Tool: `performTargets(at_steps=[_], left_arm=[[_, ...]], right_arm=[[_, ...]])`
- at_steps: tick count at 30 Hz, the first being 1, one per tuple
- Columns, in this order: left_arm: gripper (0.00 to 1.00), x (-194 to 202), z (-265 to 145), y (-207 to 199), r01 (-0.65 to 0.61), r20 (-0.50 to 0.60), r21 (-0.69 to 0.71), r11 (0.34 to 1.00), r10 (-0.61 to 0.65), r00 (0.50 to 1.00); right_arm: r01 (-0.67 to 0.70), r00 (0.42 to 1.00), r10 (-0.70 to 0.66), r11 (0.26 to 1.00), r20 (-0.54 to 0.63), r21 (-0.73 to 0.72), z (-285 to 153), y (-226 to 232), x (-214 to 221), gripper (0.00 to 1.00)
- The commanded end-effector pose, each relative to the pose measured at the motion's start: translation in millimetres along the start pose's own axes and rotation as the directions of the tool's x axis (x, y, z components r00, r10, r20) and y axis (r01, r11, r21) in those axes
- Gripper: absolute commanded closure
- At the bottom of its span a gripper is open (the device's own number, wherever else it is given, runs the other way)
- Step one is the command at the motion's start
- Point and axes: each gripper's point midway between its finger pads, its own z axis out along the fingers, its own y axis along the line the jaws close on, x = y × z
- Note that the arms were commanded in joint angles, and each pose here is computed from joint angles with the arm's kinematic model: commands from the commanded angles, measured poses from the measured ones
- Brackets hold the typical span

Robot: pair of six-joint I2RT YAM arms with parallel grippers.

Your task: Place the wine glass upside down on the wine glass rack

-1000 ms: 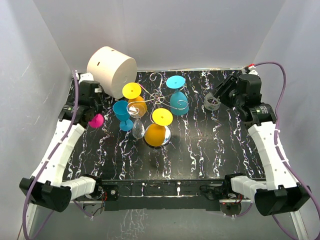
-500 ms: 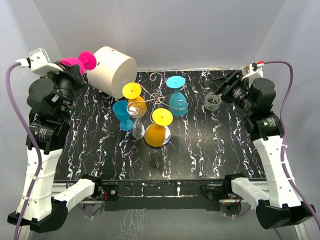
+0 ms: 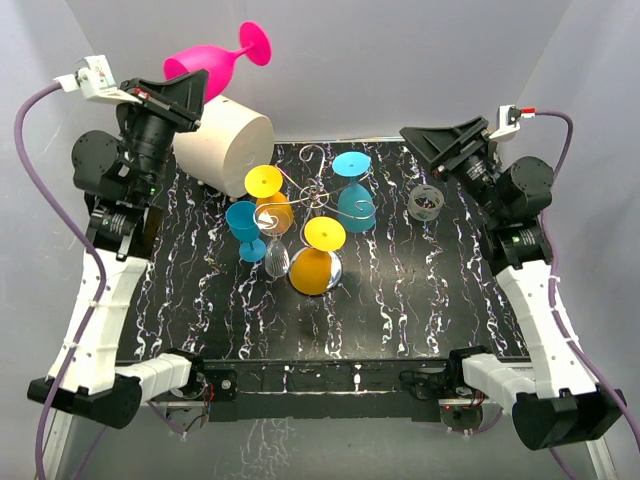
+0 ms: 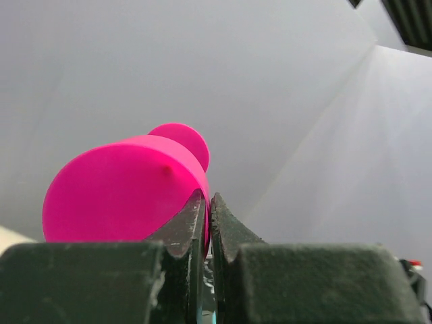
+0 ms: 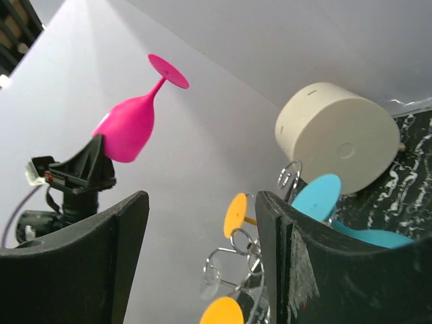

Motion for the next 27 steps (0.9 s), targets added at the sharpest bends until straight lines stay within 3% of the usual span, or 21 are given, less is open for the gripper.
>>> performTargets(at_steps=[1, 4, 9, 16, 27], left_arm=[[1.0, -19, 5, -49, 0.111, 0.039, 0.241, 0.964, -0.124, 0.992], [1.0, -13, 11, -56, 0.173, 0.02, 0.292, 0.941, -0.187, 0.982], [1.0, 9, 21, -64, 0.272, -0.035, 0.313, 0.91, -0.276, 0.961], [1.0, 44, 26, -112, 0.263, -0.071, 0.38, 0.887, -0.256, 0.964], [1.0, 66, 17, -145, 0.299, -0.106, 0.493, 0.817, -0.285, 0.953]], right_arm=[[-0.089, 0.991, 0.103, 0.985, 0.088, -0.15, 15, 48, -27, 0.39], [-0.162, 0.978, 0.179, 0.975, 0.106, -0.153, 30, 54, -31, 0.46], [-0.219, 0.965, 0.238, 0.962, 0.107, -0.163, 56, 74, -13, 0.46], [-0.262, 0.951, 0.288, 0.943, 0.11, -0.206, 76, 97, 6, 0.48], [-0.396, 0.846, 0.417, 0.909, 0.332, -0.132, 72, 81, -23, 0.53]])
